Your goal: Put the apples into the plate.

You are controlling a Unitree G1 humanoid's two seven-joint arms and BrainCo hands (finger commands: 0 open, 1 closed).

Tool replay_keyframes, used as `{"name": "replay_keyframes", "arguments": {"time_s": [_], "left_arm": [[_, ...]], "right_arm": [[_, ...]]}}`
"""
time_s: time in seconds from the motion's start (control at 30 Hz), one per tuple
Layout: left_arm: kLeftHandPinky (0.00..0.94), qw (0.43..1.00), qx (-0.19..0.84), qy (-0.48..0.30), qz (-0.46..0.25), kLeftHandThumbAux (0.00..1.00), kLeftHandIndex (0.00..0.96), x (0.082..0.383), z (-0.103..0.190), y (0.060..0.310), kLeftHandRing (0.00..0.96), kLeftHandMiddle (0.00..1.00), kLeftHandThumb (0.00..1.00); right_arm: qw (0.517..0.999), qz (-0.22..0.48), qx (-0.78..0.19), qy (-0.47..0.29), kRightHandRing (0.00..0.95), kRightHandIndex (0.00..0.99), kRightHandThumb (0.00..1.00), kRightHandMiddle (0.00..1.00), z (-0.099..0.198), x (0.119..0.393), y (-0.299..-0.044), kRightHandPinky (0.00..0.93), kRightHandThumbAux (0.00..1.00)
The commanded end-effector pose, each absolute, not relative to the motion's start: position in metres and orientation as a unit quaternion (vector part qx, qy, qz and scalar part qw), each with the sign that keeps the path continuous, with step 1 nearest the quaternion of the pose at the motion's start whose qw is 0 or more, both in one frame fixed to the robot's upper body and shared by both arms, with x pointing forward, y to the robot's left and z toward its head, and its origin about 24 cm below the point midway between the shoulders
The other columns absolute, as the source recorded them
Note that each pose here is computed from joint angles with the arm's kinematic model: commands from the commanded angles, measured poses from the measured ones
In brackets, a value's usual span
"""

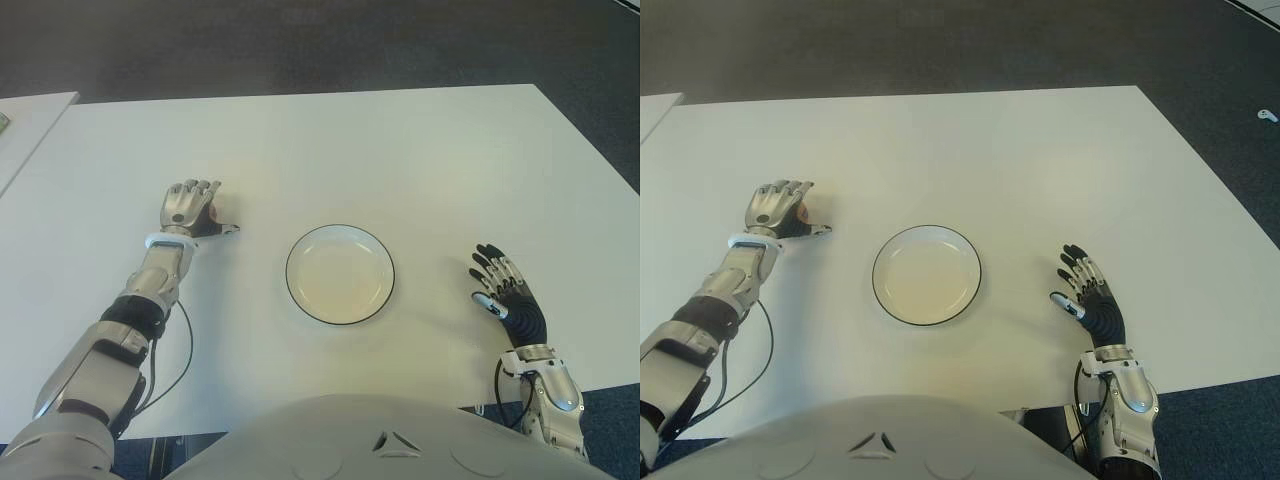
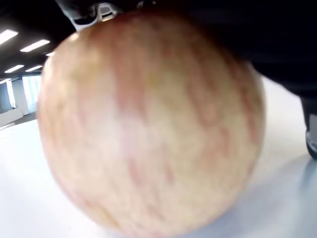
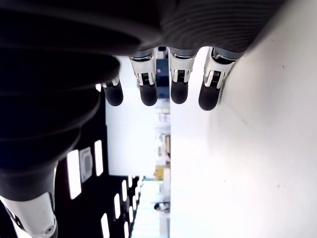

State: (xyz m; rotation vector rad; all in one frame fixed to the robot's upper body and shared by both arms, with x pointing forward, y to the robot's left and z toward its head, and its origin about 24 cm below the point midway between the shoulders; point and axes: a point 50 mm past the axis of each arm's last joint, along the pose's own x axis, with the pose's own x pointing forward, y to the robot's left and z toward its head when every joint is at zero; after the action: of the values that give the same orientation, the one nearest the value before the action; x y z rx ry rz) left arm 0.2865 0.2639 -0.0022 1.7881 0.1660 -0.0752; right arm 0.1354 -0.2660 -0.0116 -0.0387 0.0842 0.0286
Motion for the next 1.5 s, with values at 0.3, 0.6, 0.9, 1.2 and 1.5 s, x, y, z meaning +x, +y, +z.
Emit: {"name": "replay_keyframes", "arguments": {"time_s": [0.3, 0.6, 0.9, 1.2, 1.5], "left_arm": [[0.467, 0.576, 0.787, 0.190, -0.111, 0.671, 0.410, 0.248, -0.032, 0.285, 0.492, 0.466, 0.818], [0.592, 0.592, 0.770, 0.209, -0.118, 0.665, 0.409, 0.239, -0.036, 0.303, 0.649, 0.519, 0.849], [0.620, 0.620, 0.749, 0.210, -0.098, 0.663, 0.411, 0.239, -0.039, 0.301, 0.689, 0.529, 0.852], [0.712, 0.638, 0.741, 0.193, -0.081, 0.664, 0.410, 0.243, -0.036, 0.296, 0.723, 0.527, 0.852], [0.770, 0.657, 0.729, 0.186, -0.056, 0.666, 0.404, 0.245, -0.035, 0.293, 0.775, 0.530, 0.853]], "right_arm": [[0.997, 0.028, 0.007, 0.071, 0.000, 0.000, 0.054, 0.000, -0.032, 0.131, -0.275, 0.000, 0.760], [0.997, 0.034, 0.023, 0.064, 0.000, 0.000, 0.022, 0.000, -0.030, 0.137, -0.281, 0.000, 0.803], [0.997, 0.036, 0.035, 0.057, 0.000, 0.001, 0.000, 0.000, -0.028, 0.140, -0.283, 0.000, 0.848], [0.997, 0.029, 0.045, 0.051, 0.000, 0.009, 0.000, 0.000, -0.027, 0.145, -0.285, 0.007, 0.861], [0.998, 0.021, 0.042, 0.045, 0.000, 0.022, 0.000, 0.000, -0.026, 0.148, -0.286, 0.014, 0.862]]}}
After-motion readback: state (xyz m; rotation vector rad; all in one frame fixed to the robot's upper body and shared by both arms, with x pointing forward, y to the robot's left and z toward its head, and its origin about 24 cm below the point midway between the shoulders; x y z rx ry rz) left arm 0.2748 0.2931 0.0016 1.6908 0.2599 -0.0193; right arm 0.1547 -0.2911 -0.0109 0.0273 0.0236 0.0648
